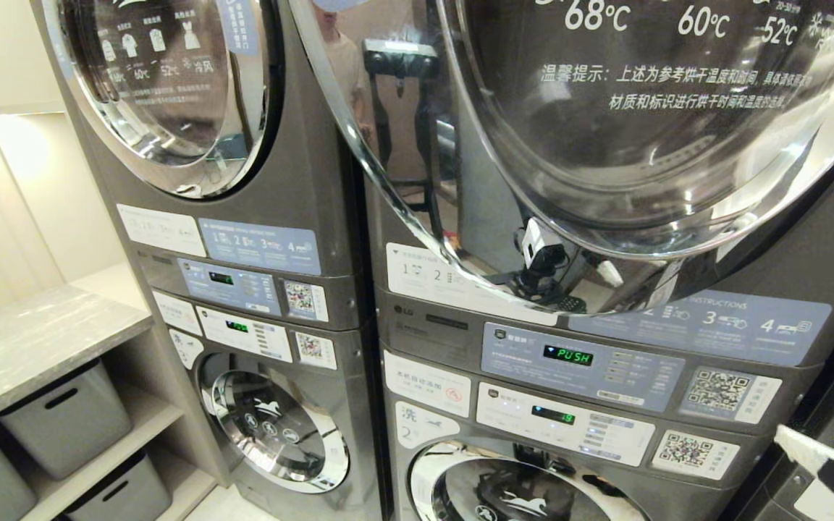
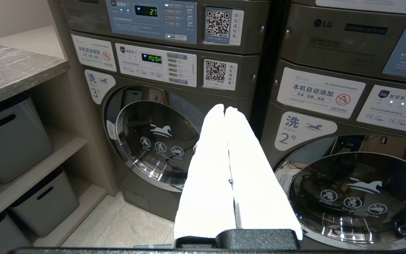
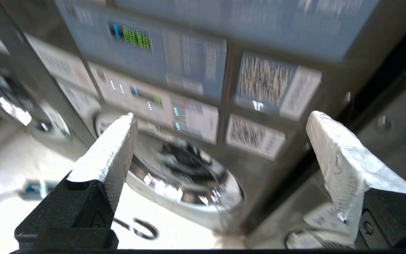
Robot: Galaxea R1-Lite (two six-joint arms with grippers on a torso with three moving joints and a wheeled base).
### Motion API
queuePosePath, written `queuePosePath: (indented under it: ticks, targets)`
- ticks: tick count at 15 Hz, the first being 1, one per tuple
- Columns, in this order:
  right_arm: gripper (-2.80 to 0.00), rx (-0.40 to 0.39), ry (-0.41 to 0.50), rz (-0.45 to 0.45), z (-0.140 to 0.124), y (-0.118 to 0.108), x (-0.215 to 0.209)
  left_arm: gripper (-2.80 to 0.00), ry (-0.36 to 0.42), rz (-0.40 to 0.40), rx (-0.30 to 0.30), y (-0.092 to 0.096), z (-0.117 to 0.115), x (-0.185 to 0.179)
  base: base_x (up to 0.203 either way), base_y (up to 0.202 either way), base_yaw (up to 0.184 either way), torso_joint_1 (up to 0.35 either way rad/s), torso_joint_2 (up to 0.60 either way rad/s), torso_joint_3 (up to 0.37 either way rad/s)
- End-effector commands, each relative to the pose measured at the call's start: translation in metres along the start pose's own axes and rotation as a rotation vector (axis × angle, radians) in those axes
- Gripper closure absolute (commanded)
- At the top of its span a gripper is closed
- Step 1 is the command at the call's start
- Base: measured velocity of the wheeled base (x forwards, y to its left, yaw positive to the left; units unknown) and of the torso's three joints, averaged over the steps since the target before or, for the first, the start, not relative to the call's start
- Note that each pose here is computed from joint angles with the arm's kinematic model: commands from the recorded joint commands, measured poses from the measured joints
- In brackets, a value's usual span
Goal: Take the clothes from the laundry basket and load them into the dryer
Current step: Open the dryer
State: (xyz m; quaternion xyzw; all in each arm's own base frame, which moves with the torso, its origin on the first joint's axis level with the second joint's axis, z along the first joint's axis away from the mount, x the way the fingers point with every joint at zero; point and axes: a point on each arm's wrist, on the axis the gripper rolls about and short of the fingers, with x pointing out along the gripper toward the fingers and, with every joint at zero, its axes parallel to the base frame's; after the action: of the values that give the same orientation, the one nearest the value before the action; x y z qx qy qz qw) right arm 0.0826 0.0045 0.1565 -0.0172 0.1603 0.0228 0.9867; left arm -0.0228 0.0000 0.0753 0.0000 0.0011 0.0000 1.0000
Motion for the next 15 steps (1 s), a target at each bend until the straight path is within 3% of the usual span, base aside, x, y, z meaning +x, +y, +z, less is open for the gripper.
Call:
queuePosePath:
  ticks: [1, 4, 10, 11, 15]
  targets:
    - [-2.80, -0.014, 0.001, -0.005, -0.029, 0.000, -0.011, 0.00, -0.001, 0.000, 0.000, 0.000, 0.000, 0.000, 0.000, 0.000, 0.000, 0.000, 0.00, 0.000]
    - [-2.80, -0.017, -0.059, -0.022, -0.060, 0.000, -0.024, 0.00, -0.001, 0.000, 0.000, 0.000, 0.000, 0.000, 0.000, 0.000, 0.000, 0.000, 0.00, 0.000]
    - [-2.80, 0.011, -0.196, -0.026, -0.071, 0.001, -0.047, 0.00, -0.001, 0.000, 0.000, 0.000, 0.000, 0.000, 0.000, 0.000, 0.000, 0.000, 0.00, 0.000]
    - [0.00, 0.004, -0.210, -0.026, -0.073, 0.001, -0.050, 0.00, -0.001, 0.000, 0.000, 0.000, 0.000, 0.000, 0.000, 0.000, 0.000, 0.000, 0.00, 0.000]
    - [0.00, -0.029, -0.313, -0.002, -0.083, 0.002, -0.064, 0.00, -0.001, 0.000, 0.000, 0.000, 0.000, 0.000, 0.000, 0.000, 0.000, 0.000, 0.00, 0.000]
